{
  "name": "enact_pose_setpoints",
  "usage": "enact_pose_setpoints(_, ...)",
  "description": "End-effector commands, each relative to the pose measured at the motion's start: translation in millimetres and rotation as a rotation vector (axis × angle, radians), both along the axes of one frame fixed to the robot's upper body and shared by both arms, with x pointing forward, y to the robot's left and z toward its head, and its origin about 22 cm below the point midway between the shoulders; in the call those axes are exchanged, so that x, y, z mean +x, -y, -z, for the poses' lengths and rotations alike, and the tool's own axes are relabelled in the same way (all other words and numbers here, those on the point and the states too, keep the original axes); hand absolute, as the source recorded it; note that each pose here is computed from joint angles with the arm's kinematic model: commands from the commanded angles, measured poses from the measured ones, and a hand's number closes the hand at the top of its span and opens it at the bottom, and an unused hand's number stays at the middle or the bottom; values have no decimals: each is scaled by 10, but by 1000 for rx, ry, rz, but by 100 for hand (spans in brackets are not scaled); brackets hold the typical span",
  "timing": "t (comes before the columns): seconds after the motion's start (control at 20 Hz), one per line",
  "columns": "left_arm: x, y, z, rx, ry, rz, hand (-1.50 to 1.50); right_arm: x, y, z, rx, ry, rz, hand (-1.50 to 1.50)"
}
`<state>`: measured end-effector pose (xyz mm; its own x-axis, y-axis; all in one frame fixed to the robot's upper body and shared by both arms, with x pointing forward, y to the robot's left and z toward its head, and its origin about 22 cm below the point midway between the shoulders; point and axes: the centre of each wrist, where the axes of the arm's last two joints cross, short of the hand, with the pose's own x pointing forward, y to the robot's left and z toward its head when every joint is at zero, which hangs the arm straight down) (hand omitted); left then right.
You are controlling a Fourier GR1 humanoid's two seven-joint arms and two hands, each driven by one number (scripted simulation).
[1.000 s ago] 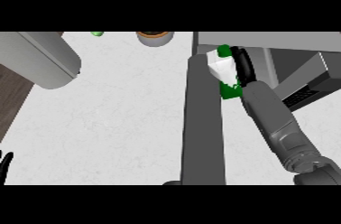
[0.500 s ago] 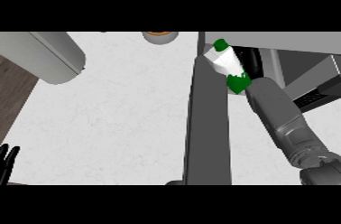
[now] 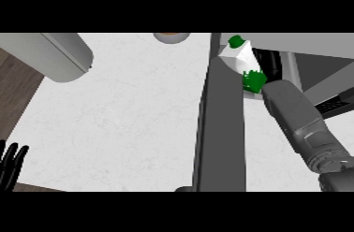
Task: Pick up the milk, place it into the microwave and close the microwave
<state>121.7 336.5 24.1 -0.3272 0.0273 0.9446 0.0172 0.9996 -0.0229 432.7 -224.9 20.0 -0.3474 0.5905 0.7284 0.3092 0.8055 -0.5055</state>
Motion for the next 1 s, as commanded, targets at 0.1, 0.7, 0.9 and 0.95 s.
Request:
enact_pose_setpoints(0.1,100,38,27,0,2,2,-150,-16,50,26,-70,-20,75,150)
enact_pose_setpoints(0.7,183,45,101,-17,-19,11,-150,-7,-66,25,-151,11,34,-150)
enact_pose_setpoints(0.9,301,32,38,12,-17,14,-150,-17,-246,60,-167,26,8,-150)
enact_pose_setpoints(0.95,229,-9,126,6,-33,11,-150,-51,-212,121,-175,17,1,-150)
